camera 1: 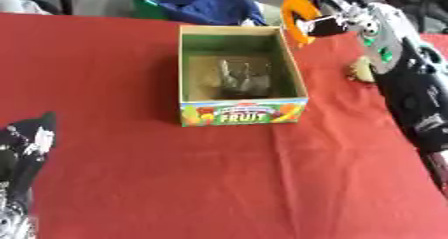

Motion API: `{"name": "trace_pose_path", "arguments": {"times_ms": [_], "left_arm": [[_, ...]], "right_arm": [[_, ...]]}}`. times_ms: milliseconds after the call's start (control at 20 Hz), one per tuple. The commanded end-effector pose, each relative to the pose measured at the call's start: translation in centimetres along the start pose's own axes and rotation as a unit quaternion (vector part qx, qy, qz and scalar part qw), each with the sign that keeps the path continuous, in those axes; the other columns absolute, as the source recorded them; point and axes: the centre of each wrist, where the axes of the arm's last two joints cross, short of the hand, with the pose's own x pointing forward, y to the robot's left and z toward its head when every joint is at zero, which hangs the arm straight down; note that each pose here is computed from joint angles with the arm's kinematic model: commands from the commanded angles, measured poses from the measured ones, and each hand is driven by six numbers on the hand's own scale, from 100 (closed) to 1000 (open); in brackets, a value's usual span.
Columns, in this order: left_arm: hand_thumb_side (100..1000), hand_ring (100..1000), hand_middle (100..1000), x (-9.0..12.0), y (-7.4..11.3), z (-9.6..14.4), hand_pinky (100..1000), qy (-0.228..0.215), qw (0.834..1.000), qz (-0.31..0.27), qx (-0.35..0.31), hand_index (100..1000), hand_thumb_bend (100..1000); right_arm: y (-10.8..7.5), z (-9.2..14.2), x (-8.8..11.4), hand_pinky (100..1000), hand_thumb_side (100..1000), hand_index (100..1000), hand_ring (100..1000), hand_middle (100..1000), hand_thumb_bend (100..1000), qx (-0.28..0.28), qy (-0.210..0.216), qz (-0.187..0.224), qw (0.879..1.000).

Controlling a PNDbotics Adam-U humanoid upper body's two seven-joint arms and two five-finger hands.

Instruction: Pick up objects on the table and place them in the box.

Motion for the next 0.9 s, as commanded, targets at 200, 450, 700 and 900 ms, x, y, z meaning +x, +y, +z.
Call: {"name": "trace_pose_path", "arguments": {"times_ms": [200,450,700,900], "left_arm": [[454,548,481,1.1,-0.5,-0.6,590,-0.020,1.000,0.008,-0.011,604,530],[454,547,481,1.2,-0.7,-0.6,590,-0.021,1.000,0.012,-0.015,604,529],[454,547,480,1.2,-0.8,-0.6,590,-0.020,1.000,0.013,-0.016,603,529],[454,547,480,1.2,-0.7,-0.5,590,-0.019,1.000,0.013,-0.016,603,529]], "right_arm": [[-0.4,-2.5,2.9,559,191,402,513,297,100,-0.012,-0.040,0.024,0.999],[1.4,-3.5,5.1,564,199,426,523,323,100,0.012,-0.067,0.027,0.997],[3.5,-3.7,6.6,609,272,588,583,447,100,0.066,-0.094,0.036,0.993],[4.6,-3.7,7.1,628,306,684,607,519,100,0.120,-0.114,0.043,0.985]]}}
